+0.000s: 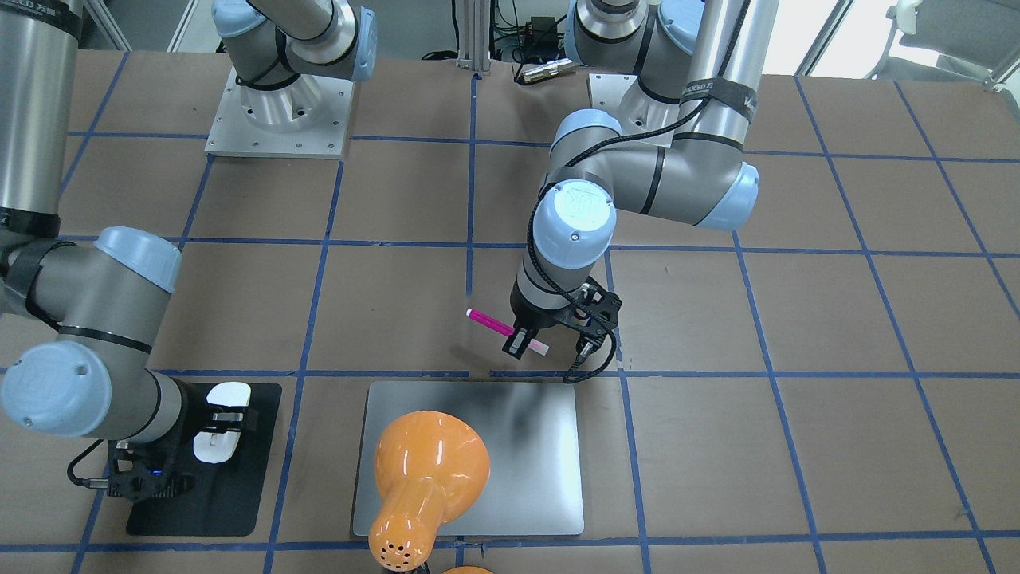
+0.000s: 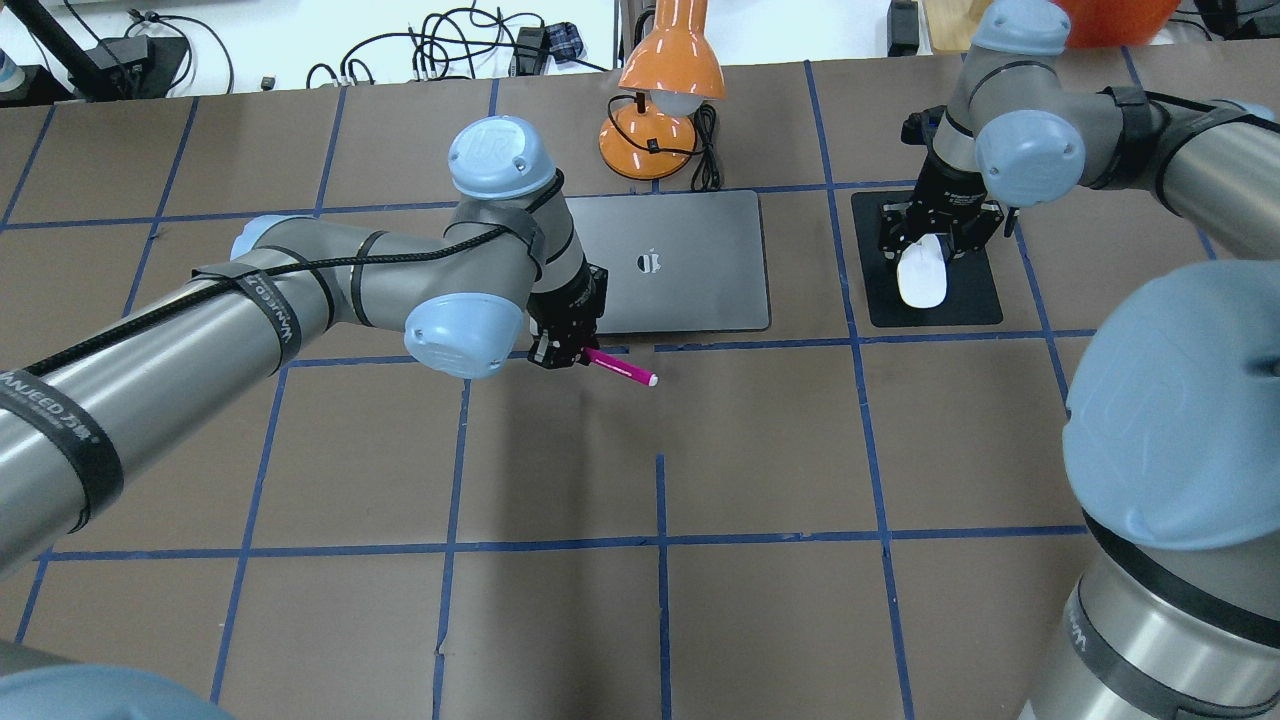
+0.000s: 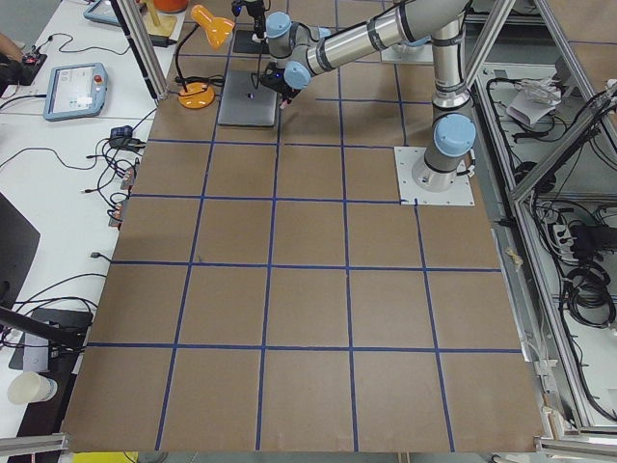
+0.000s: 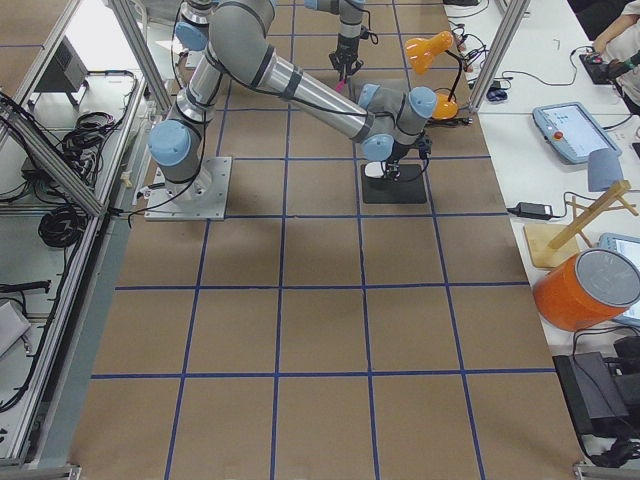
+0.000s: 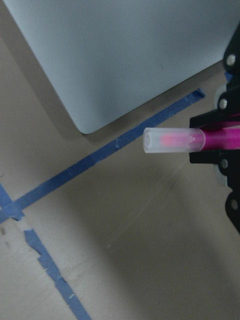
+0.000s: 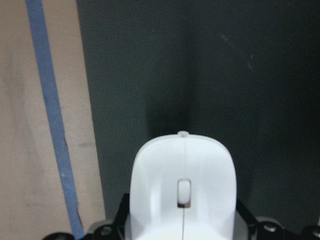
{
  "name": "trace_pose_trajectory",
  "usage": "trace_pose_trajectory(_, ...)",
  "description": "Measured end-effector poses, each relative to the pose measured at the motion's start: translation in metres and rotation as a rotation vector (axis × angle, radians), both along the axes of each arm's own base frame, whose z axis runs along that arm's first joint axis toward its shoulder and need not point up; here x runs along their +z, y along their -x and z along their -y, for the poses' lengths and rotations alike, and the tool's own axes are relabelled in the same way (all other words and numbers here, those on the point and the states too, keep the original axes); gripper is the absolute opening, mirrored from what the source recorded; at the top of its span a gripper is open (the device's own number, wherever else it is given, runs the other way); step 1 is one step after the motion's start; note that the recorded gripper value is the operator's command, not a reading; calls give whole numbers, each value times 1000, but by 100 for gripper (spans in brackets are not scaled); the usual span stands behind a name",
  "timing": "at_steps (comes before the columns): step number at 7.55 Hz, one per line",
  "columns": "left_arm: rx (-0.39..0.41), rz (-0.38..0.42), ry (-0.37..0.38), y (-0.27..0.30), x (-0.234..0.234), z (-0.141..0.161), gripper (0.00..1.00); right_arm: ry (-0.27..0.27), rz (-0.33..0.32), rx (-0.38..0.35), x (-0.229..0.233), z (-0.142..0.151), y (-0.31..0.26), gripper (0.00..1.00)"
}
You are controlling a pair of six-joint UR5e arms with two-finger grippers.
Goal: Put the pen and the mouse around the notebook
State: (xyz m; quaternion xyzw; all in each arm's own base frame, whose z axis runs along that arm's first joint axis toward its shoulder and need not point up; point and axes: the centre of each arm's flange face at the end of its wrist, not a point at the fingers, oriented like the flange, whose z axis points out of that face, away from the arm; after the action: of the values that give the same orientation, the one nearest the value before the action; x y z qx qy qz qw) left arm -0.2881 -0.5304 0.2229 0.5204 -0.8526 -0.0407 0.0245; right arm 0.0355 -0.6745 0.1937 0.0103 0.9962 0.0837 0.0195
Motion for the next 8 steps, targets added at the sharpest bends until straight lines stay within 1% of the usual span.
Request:
trace_pose_trajectory(1, 29, -2, 7, 10, -7, -1, 0, 11, -4, -2, 1, 5, 1, 24)
trace_pose_trajectory(3, 68, 3, -8, 27, -25, -6, 0, 19, -10, -1, -2, 11, 3, 29)
trace_pose_trajectory(4, 91, 8, -19, 35, -31, -11, 0, 17, -11, 0, -4, 12, 4, 37)
trace_pose_trajectory(5, 107, 12, -27, 40, -34, -15, 0, 13, -10, 1, -7, 12, 5, 64)
trace_pose_trajectory(6, 114, 17, -33, 42, -36, -18, 0, 11, -10, 1, -9, 12, 5, 100)
trace_pose_trajectory(8, 133, 25, -46, 43, -39, -22, 0, 9, -7, 0, -11, 11, 5, 100)
